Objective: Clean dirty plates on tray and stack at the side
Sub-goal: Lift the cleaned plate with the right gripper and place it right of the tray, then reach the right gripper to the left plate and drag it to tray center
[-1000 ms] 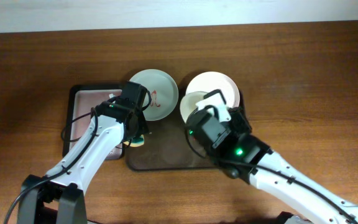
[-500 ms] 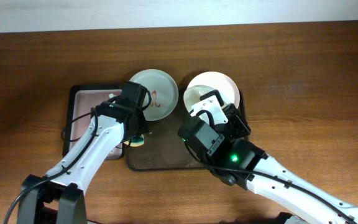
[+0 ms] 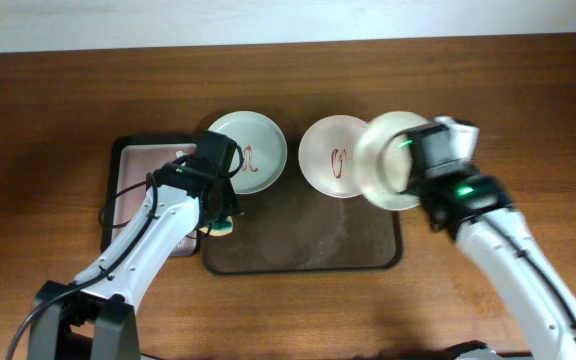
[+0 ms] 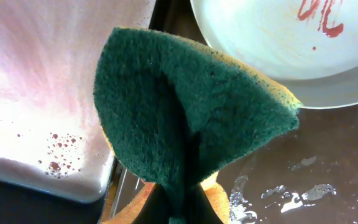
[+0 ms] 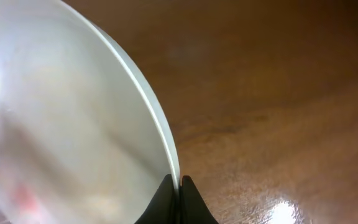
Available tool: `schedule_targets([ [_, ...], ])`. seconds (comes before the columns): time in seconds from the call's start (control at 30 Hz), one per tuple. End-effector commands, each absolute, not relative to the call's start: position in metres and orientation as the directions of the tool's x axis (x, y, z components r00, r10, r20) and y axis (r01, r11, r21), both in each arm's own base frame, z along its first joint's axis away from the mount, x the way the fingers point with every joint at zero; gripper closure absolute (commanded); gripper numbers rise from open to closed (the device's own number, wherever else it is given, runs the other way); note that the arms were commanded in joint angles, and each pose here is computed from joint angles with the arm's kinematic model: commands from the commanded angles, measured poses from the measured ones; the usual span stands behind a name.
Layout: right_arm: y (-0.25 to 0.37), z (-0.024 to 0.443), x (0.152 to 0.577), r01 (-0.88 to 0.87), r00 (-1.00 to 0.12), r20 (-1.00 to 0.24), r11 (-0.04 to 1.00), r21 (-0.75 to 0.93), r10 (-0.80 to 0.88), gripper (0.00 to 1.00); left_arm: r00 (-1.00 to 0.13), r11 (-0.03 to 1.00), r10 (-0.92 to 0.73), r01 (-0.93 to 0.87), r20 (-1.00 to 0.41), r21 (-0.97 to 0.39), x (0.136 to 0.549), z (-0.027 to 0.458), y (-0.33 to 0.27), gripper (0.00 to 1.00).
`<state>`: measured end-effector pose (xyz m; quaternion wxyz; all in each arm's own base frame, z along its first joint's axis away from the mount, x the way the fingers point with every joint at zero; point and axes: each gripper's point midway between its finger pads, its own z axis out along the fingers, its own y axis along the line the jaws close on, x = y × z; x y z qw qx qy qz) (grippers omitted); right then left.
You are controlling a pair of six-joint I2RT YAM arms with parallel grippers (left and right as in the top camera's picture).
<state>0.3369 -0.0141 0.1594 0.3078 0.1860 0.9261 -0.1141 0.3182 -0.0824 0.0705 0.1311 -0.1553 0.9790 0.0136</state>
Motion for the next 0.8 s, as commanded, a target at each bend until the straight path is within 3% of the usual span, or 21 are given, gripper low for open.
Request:
schedule_targets([
  [0.0, -0.037, 0.148, 0.336, 0.505, -0.709, -0.502, 0.854, 0.129, 0.495, 0.96, -0.918, 0.955, -0.291, -0.297, -0.269, -0.020, 0.318, 0.074, -0.081, 1.00],
  [0.27, -0.124, 0.091, 0.307, 0.737, -0.615, -0.310, 0.668, 0.101, 0.725, 0.96, -0.918, 0.955, -0.291, -0.297, -0.269, -0.020, 0.318, 0.074, -0.081, 1.00],
  [0.47, -0.127, 0.061, 0.308, 0.718, -0.653, -0.212, 0.683, 0.133, 0.727, 0.95, -0.937, 0.974, -0.221, -0.227, -0.271, -0.009, 0.319, 0.074, -0.083, 1.00],
  [0.57, -0.107, 0.071, 0.326, 0.620, -0.711, -0.210, 0.739, 0.263, 0.671, 0.70, -0.952, 0.990, -0.129, -0.138, -0.276, 0.013, 0.321, 0.074, -0.083, 1.00],
  [0.67, -0.075, 0.100, 0.350, 0.449, -0.778, -0.241, 0.781, 0.434, 0.581, 0.62, -0.956, 0.996, -0.077, -0.087, -0.282, 0.024, 0.323, 0.075, -0.084, 1.00],
  [0.77, -0.041, 0.129, 0.366, 0.277, -0.840, -0.303, 0.835, 0.476, 0.451, 0.56, -0.957, 0.997, -0.070, -0.070, -0.283, -0.010, 0.325, 0.075, -0.089, 1.00],
])
